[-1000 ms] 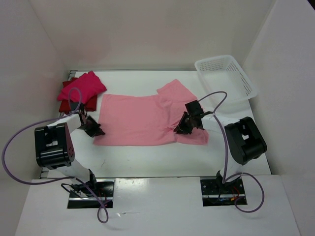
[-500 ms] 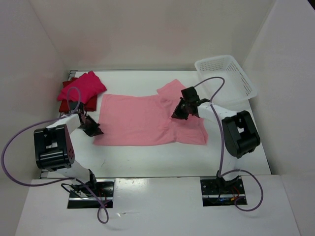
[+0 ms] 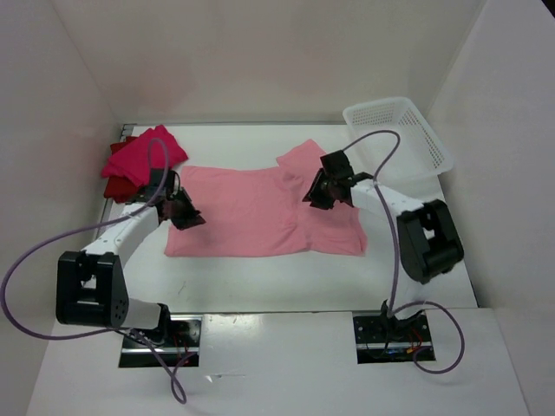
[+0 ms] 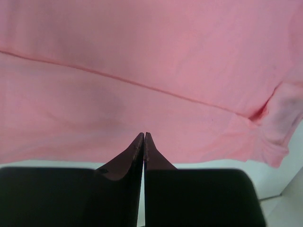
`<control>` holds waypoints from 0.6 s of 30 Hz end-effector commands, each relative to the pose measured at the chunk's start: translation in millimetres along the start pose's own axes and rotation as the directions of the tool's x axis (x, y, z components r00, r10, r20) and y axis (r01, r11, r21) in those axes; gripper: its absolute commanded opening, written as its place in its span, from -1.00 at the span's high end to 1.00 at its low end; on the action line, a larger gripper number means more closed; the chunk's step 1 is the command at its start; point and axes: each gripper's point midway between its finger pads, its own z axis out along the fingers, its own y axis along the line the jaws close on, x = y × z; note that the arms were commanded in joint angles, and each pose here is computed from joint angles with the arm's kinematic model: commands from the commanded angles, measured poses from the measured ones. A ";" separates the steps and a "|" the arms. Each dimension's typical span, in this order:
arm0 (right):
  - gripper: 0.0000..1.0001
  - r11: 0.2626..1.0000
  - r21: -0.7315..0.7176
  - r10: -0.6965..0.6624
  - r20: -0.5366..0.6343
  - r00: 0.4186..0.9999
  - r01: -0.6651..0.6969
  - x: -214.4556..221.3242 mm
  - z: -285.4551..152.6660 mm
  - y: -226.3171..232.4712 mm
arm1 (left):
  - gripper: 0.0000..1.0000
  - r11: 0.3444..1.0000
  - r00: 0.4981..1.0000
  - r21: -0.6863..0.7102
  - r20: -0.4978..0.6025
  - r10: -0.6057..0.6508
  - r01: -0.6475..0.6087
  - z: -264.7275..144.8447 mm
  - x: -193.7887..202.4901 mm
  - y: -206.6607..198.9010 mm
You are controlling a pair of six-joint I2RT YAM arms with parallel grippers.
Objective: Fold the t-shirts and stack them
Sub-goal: Fold the flattened tshirt in 1/3 of the way
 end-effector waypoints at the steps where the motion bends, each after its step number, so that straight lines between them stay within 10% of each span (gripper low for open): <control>1: 0.36 1.000 -0.009 0.020 0.051 0.998 -0.020 12.1 -37.9 -12.2 | 0.88 1.000 0.995 0.026 -0.096 -0.007 0.010 11.5 35.3 -13.9; 6: 0.96 0.981 0.108 0.158 0.016 0.987 -0.159 61.3 -41.7 -77.7 | 0.88 0.999 0.978 -0.009 -0.204 -0.033 0.032 38.5 56.4 -3.9; 18: 1.00 0.874 0.315 0.347 0.129 0.929 -0.370 65.9 -58.1 -161.8 | 0.90 0.981 0.943 -0.108 -0.276 -0.186 0.162 47.4 61.2 68.2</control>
